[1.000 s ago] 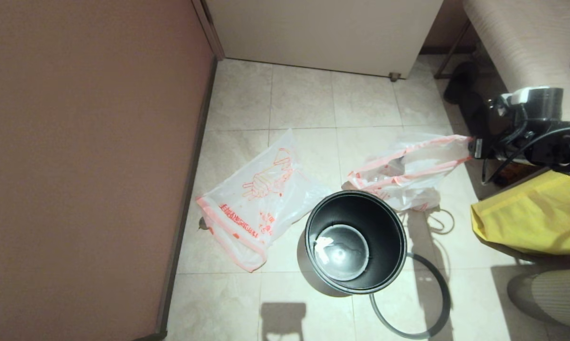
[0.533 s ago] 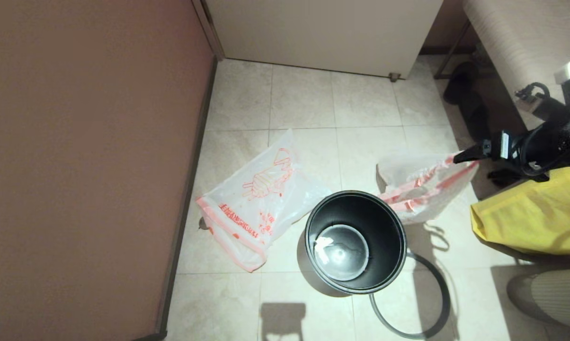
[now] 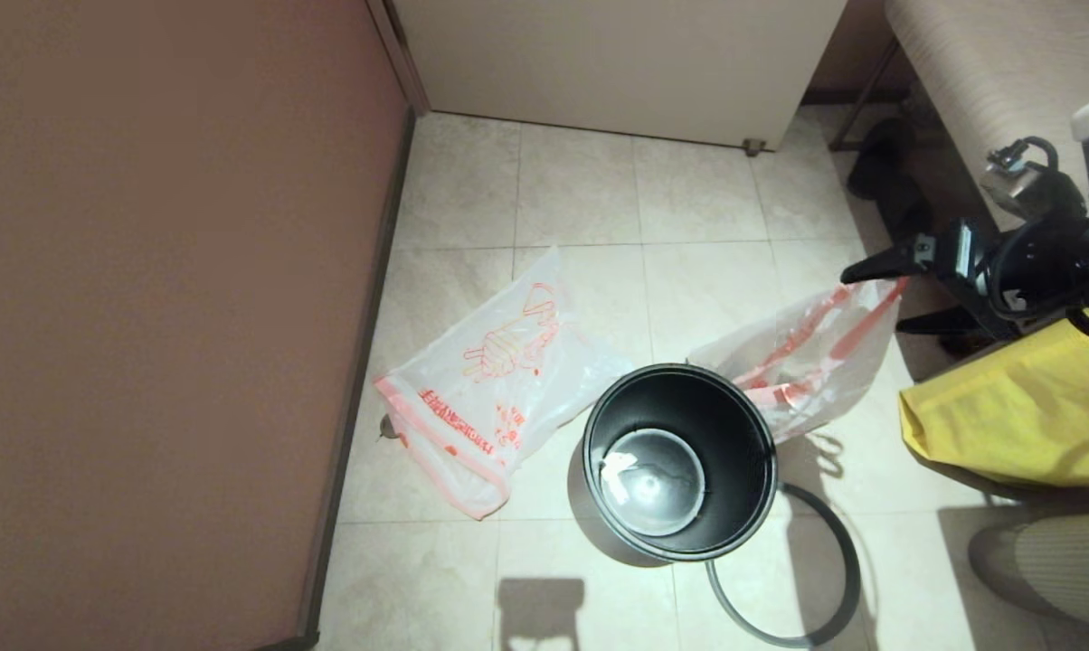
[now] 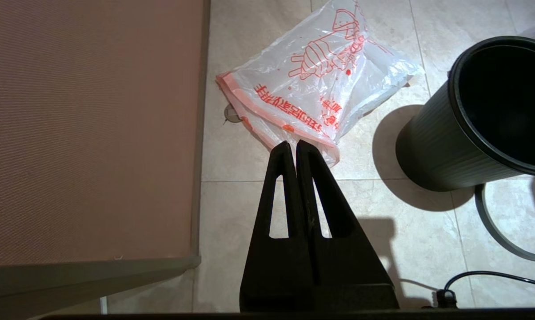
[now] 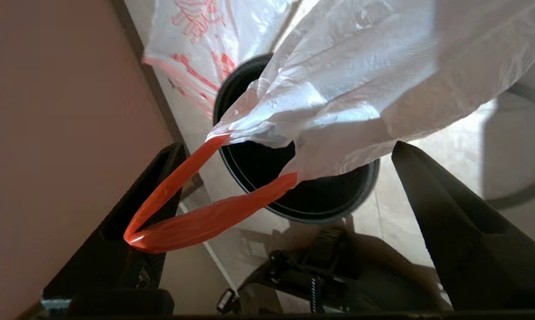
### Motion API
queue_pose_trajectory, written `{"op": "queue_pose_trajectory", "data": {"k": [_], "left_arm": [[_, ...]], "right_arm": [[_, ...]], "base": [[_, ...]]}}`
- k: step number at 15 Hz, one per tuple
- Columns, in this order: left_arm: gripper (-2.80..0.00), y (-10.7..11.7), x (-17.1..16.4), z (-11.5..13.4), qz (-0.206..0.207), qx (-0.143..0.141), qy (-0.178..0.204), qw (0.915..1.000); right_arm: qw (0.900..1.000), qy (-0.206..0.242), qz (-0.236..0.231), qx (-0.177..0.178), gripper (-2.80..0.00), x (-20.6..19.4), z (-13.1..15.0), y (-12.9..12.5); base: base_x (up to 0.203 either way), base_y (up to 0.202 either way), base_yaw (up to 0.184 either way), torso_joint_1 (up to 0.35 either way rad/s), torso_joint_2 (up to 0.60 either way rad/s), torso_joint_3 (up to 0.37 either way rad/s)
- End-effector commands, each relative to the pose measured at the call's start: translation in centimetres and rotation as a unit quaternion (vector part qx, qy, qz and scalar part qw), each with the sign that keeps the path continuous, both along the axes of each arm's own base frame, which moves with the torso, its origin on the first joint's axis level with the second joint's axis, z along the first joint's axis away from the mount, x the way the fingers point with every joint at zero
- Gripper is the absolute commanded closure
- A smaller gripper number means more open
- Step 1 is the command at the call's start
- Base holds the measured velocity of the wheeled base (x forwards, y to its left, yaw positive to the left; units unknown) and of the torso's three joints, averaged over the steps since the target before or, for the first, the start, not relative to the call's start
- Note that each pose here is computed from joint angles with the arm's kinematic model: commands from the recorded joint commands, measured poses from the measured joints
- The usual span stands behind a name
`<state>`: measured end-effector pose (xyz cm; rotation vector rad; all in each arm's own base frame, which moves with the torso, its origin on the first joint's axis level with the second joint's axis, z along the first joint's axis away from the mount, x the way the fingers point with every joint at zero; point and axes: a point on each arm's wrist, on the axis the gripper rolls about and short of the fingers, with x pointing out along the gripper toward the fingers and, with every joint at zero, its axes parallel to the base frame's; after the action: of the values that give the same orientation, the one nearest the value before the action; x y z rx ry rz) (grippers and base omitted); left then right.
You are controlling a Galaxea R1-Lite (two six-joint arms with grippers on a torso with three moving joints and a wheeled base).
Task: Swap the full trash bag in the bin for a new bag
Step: Place the trash bag on the floor
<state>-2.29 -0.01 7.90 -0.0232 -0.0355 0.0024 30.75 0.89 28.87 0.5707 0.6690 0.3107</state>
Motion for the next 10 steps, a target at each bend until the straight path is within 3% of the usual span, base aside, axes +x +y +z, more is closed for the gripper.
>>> {"op": "queue_pose_trajectory", "data": {"k": [1, 6, 9, 10], "left_arm": [[0.0, 0.0, 0.0, 0.0, 0.0, 0.0, 0.0, 1.0], [0.0, 0.0, 0.0, 0.0, 0.0, -0.001, 0.0, 1.0], [0.0, 0.0, 0.0, 0.0, 0.0, 0.0, 0.0, 1.0], [0.0, 0.0, 0.0, 0.0, 0.0, -0.001, 0.0, 1.0]], "right_arm": [[1.0, -0.009, -0.022, 0.018, -2.8, 1.4, 0.4, -1.1], [0.984, -0.021, -0.065, 0.164, -2.8, 4.2, 3.7, -5.7], [0.975, -0.022, -0.089, 0.203, -2.8, 5.3, 4.6, -6.9], [0.974, 0.006, -0.096, 0.206, -2.8, 5.2, 4.0, -6.9]], "base": [[0.0, 0.0, 0.0, 0.0, 0.0, 0.0], [0.0, 0.0, 0.0, 0.0, 0.0, 0.0], [0.0, 0.0, 0.0, 0.0, 0.0, 0.0], [0.0, 0.0, 0.0, 0.0, 0.0, 0.0]]}}
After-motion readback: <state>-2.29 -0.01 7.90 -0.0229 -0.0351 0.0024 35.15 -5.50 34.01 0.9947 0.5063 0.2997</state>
